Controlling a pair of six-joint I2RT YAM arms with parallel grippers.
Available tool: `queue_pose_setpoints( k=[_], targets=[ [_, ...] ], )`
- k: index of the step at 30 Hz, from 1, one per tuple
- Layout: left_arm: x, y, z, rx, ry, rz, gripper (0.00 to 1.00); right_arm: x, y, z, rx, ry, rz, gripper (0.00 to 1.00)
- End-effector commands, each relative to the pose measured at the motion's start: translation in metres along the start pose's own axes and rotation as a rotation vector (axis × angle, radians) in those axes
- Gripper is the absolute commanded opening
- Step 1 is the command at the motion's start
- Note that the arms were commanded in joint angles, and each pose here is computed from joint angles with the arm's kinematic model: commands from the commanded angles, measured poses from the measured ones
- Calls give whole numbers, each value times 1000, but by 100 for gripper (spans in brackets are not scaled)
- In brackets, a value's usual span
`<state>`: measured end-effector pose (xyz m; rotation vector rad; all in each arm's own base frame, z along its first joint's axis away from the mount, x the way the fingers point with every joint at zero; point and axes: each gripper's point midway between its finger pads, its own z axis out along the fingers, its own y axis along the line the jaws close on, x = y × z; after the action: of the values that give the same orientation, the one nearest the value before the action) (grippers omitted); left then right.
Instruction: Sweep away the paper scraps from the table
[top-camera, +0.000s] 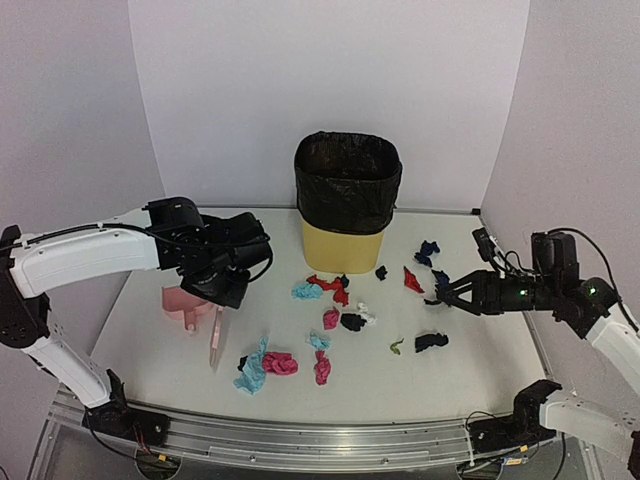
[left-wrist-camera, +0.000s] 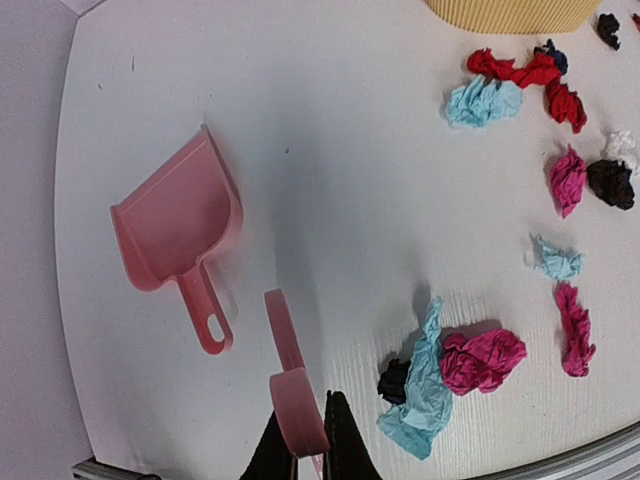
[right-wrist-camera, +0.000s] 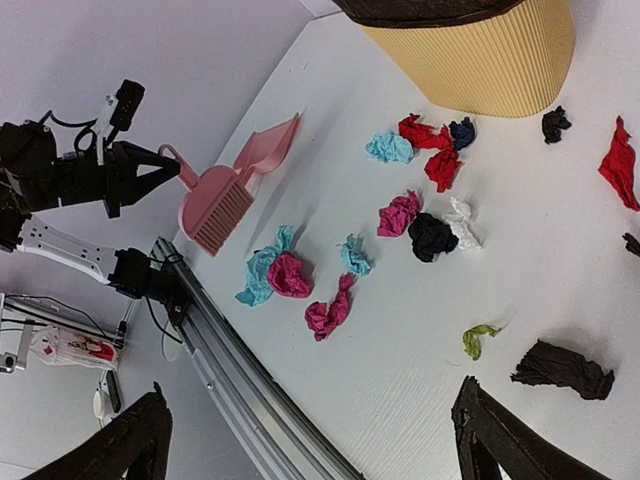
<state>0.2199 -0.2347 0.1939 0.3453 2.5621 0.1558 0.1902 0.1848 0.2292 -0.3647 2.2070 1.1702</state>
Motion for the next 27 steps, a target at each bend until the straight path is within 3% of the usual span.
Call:
queue_pose_setpoints(
  k=[1,11,27],
  targets=[
    [25,9,-7,41,86,-52,0,0,3,0,-22,5,-4,95],
    [53,-24,24,127,154,-49,0,1,4,-3,-23,-6,-15,95],
    [27,-99,16,-7,-36,-141,0,1,10,-9,-31,-32,-39,95]
  ],
)
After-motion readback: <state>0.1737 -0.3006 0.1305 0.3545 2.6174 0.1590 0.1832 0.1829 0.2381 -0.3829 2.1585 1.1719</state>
